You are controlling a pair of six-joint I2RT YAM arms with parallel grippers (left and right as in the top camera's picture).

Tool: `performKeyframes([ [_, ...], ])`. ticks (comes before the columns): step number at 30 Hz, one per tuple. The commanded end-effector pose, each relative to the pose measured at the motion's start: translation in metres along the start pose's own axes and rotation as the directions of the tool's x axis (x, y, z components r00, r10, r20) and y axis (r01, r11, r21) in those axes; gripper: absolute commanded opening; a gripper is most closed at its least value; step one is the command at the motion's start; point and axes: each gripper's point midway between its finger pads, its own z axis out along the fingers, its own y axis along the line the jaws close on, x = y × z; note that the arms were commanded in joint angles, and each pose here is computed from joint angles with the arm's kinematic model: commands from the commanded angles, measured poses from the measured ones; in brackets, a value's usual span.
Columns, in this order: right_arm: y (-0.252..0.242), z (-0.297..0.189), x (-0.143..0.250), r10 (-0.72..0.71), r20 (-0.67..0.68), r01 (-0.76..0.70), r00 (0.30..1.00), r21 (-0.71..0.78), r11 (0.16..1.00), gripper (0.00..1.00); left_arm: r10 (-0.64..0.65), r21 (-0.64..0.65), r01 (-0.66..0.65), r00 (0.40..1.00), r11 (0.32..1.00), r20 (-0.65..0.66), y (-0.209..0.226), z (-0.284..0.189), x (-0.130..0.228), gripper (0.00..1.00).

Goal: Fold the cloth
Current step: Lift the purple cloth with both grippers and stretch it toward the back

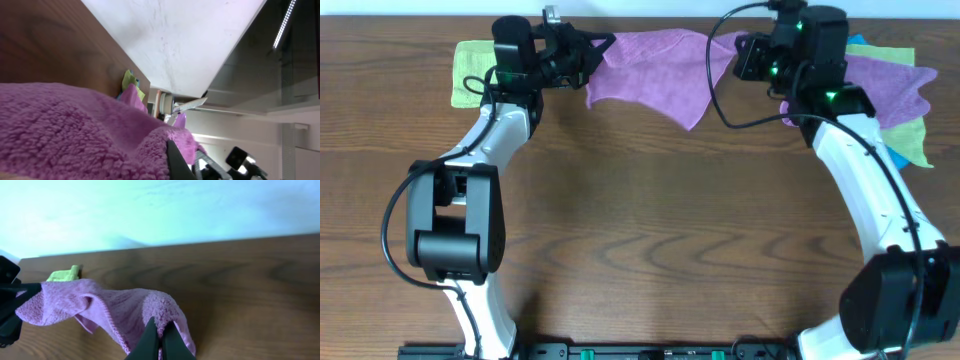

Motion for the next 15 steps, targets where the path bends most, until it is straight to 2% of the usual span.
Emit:
performKeyframes([
  [1,-0.003,-0.006,-0.018,-0.056,0.034,0.055,0.998,0.039,0.998,0.02,0.036,0.021,-0.035,0.999,0.999,-0.025,-0.009,0.001,-0.001,0.06],
  [6,-0.009,-0.007,-0.010,-0.077,-0.002,0.077,0.997,0.055,0.996,0.02,0.067,0.030,-0.065,0.995,0.997,-0.071,-0.010,0.000,0.007,0.06],
  [15,-0.021,-0.008,-0.015,-0.111,0.010,0.109,0.994,0.114,0.987,0.01,0.088,-0.011,-0.088,0.995,0.996,-0.044,0.002,-0.003,-0.001,0.06],
])
